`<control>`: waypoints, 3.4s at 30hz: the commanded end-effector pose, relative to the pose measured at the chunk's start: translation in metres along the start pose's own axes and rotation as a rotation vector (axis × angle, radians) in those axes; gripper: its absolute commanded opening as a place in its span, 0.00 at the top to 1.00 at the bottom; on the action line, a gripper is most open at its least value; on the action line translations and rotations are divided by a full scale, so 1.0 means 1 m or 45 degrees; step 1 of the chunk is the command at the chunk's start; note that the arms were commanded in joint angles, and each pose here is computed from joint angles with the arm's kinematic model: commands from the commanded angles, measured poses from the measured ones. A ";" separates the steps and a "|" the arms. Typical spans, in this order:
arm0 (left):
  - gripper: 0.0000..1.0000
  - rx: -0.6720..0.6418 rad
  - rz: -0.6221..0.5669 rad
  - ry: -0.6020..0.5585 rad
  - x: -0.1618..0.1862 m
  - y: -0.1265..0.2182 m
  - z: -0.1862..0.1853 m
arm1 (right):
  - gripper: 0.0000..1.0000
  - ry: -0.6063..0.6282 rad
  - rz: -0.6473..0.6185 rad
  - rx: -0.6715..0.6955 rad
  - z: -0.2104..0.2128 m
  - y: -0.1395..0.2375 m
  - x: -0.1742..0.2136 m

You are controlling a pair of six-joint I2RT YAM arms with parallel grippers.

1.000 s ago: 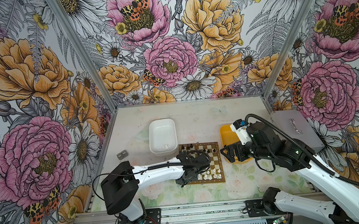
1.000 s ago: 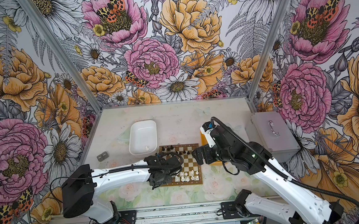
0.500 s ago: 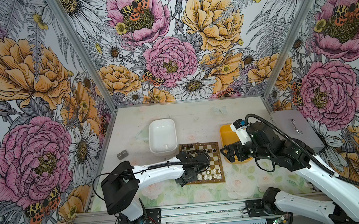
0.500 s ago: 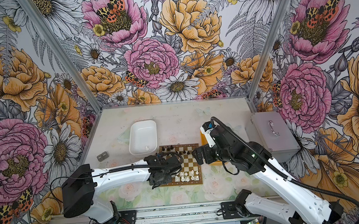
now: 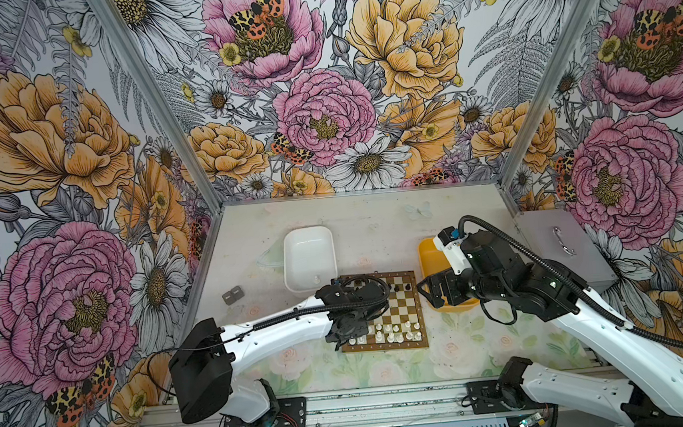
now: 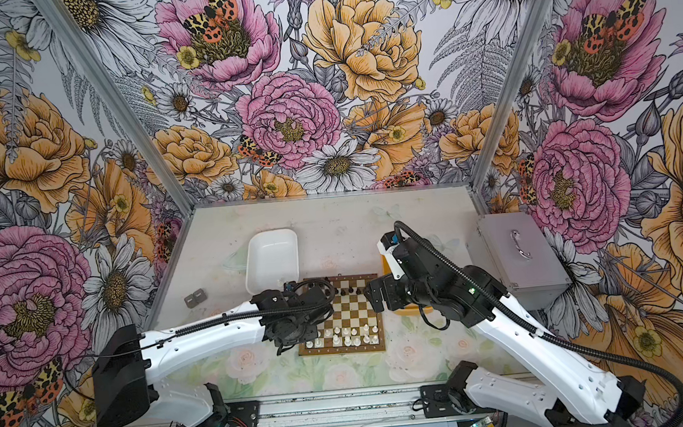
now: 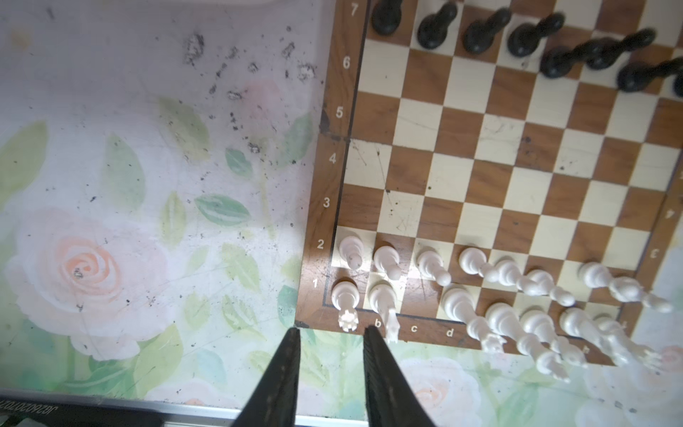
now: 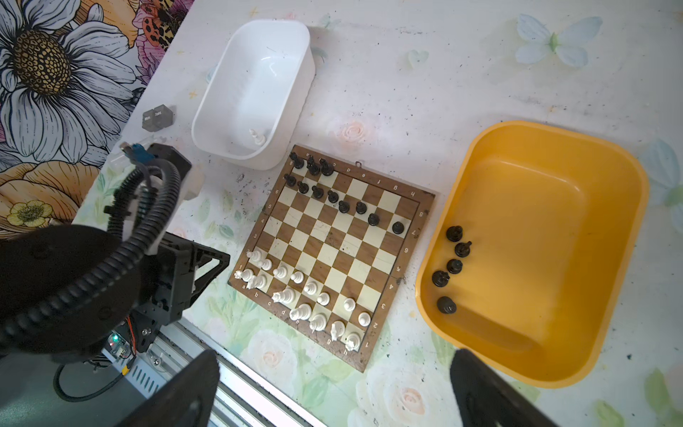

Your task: Set up the chess pieces on the board

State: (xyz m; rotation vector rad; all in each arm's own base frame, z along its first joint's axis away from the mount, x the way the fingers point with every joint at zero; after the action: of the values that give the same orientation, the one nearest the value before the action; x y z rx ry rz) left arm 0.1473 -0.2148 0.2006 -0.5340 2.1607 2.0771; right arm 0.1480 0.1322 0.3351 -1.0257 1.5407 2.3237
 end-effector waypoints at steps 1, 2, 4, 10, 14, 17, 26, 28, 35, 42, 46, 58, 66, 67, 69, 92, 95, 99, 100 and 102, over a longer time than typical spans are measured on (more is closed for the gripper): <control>0.68 0.009 -0.090 0.013 -0.021 0.026 0.010 | 0.00 0.040 -0.069 -0.001 0.006 0.009 -0.015; 0.68 0.006 -0.108 0.027 -0.029 0.031 0.014 | 0.00 0.045 -0.072 0.001 0.007 0.009 -0.018; 0.68 -0.017 -0.136 0.073 -0.047 0.036 0.023 | 0.00 0.054 -0.073 0.010 0.008 0.005 -0.024; 0.68 -0.113 -0.170 0.164 -0.107 0.028 0.042 | 0.00 0.068 -0.060 -0.019 0.017 -0.019 -0.045; 0.66 -0.185 -0.115 0.140 -0.141 0.008 0.049 | 0.00 0.065 -0.058 -0.025 0.023 -0.040 -0.061; 0.66 -0.182 -0.092 0.110 -0.160 -0.003 0.047 | 0.00 0.069 -0.044 -0.015 0.026 -0.056 -0.074; 0.66 -0.083 0.002 0.106 -0.195 -0.044 0.049 | 0.00 0.045 -0.016 -0.028 0.028 -0.096 -0.113; 0.66 -0.072 0.013 0.095 -0.199 -0.050 0.046 | 0.00 0.027 -0.018 -0.029 0.026 -0.100 -0.119; 0.66 -0.031 0.082 0.060 -0.203 -0.081 0.037 | 0.00 -0.032 -0.037 -0.022 0.016 -0.108 -0.131; 0.66 -0.031 0.110 0.048 -0.203 -0.092 0.044 | 0.00 -0.048 -0.050 0.011 0.012 -0.109 -0.132; 0.66 -0.026 0.119 0.054 -0.203 -0.095 0.049 | 0.00 -0.063 -0.053 0.017 0.012 -0.109 -0.131; 0.68 -0.014 0.156 0.028 -0.198 -0.108 0.050 | 0.00 -0.074 -0.056 0.048 0.010 -0.111 -0.130; 0.70 -0.018 0.181 0.009 -0.194 -0.113 0.052 | 0.00 -0.077 -0.051 0.055 0.008 -0.112 -0.127; 0.70 -0.021 0.184 0.011 -0.194 -0.114 0.053 | 0.00 -0.076 -0.048 0.055 0.008 -0.112 -0.127; 0.71 -0.022 0.189 0.003 -0.193 -0.115 0.052 | 0.00 -0.078 -0.046 0.055 0.008 -0.113 -0.126; 0.77 -0.024 0.188 -0.015 -0.197 -0.119 0.050 | 0.00 -0.078 -0.050 0.065 0.005 -0.110 -0.125; 0.79 -0.024 0.191 -0.017 -0.197 -0.120 0.049 | 0.00 -0.079 -0.052 0.065 0.004 -0.109 -0.125; 0.82 -0.027 0.190 -0.019 -0.198 -0.120 0.050 | 0.00 -0.079 -0.051 0.065 0.004 -0.109 -0.125; 0.83 -0.026 0.189 -0.019 -0.198 -0.120 0.050 | 0.00 -0.079 -0.050 0.065 0.004 -0.109 -0.125; 0.84 -0.023 0.184 -0.019 -0.199 -0.118 0.050 | 0.00 -0.079 -0.050 0.064 0.004 -0.110 -0.125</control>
State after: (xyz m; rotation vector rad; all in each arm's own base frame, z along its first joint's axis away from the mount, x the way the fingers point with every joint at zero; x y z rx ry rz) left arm 0.3540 -0.1302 0.1436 -0.3585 2.2278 2.2086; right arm 0.2929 0.2182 0.3284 -0.9562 1.5483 2.2877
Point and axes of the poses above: each gripper's point midway between its finger pads, its own y axis back along the fingers, its own z axis along the line the jaws close on, x = y × z, the point moved 10 cm from there along y, back along the fingers, and after that the axes turned 2 degrees about y, right-handed, at the moved point
